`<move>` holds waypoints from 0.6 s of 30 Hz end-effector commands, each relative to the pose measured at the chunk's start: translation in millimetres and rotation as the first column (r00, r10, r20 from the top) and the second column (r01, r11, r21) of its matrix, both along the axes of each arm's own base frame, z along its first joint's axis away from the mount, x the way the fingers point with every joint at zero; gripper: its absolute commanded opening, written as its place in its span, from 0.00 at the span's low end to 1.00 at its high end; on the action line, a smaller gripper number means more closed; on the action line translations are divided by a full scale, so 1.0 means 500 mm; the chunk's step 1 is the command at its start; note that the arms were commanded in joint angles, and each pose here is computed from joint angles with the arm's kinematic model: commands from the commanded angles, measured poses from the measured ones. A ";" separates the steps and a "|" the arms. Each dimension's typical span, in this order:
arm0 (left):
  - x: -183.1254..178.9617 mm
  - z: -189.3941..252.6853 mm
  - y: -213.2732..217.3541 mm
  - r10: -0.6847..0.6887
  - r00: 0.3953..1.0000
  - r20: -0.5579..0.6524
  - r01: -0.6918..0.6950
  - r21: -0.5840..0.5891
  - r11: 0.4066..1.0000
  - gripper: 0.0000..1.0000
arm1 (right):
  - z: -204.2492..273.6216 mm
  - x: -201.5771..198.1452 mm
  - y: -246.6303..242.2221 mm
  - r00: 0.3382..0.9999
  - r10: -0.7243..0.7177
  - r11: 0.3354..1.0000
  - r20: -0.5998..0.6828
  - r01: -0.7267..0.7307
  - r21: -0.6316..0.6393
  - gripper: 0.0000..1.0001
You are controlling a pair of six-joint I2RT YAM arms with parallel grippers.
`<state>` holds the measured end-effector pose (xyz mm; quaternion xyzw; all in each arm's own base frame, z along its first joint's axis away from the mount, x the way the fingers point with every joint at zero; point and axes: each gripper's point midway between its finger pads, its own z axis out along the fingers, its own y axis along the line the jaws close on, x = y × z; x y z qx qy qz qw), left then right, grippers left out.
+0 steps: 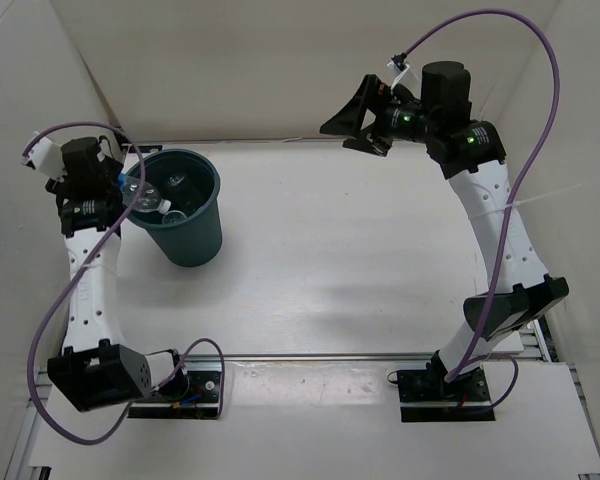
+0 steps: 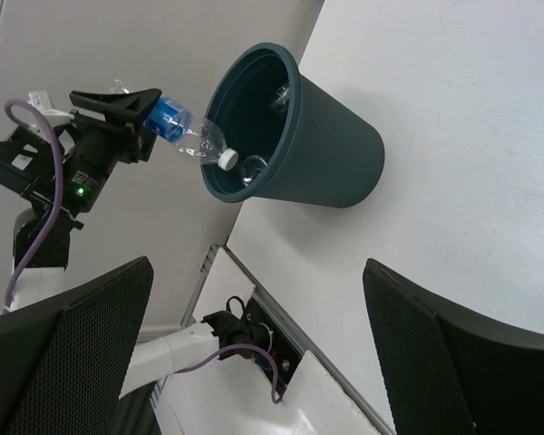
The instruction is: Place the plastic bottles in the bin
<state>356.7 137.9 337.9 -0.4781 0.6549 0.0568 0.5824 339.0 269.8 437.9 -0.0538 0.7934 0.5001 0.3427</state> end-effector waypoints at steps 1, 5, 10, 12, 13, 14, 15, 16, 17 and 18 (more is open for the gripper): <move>0.017 0.088 -0.016 -0.018 0.997 0.075 0.011 0.091 0.996 0.66 | 0.035 -0.007 -0.006 0.998 0.014 1.000 0.063 -0.016 0.023 1.00; 0.045 0.100 -0.027 -0.036 0.998 0.053 0.029 0.133 0.991 0.69 | 0.028 0.010 -0.026 0.998 -0.014 1.000 0.054 0.013 0.019 1.00; 0.066 0.100 -0.051 -0.049 0.999 0.014 0.046 0.176 0.983 0.92 | 0.020 0.032 -0.036 0.999 -0.041 0.999 0.028 0.040 0.026 1.00; 0.066 0.100 -0.055 -0.050 0.999 0.014 0.046 0.179 0.983 0.97 | 0.013 0.042 -0.035 0.999 -0.030 0.999 0.016 0.029 0.028 1.00; 0.069 0.100 -0.064 -0.060 0.998 0.014 0.057 0.179 0.982 1.00 | 0.022 0.042 -0.041 0.999 -0.029 0.999 0.024 0.028 0.034 1.00; 0.069 0.100 -0.064 -0.060 0.998 0.014 0.057 0.179 0.982 1.00 | 0.022 0.042 -0.041 0.999 -0.029 0.999 0.025 0.028 0.034 1.00; 0.071 0.100 -0.073 -0.072 0.997 0.014 0.069 0.179 0.982 1.00 | 0.014 0.048 -0.048 0.999 -0.039 0.999 0.014 0.039 0.031 1.00; 0.072 0.092 -0.080 -0.078 0.997 -0.002 0.077 0.186 0.979 1.00 | 0.006 0.055 -0.046 0.999 -0.041 0.999 -0.003 0.042 0.032 1.00; 0.072 0.092 -0.080 -0.078 0.997 -0.002 0.077 0.187 0.979 1.00 | -0.002 0.063 -0.049 0.999 -0.042 0.999 -0.015 0.042 0.031 1.00; 0.075 0.092 -0.091 -0.091 0.996 -0.002 0.090 0.187 0.978 1.00 | -0.002 0.063 -0.049 0.999 -0.042 0.999 -0.015 0.042 0.031 1.00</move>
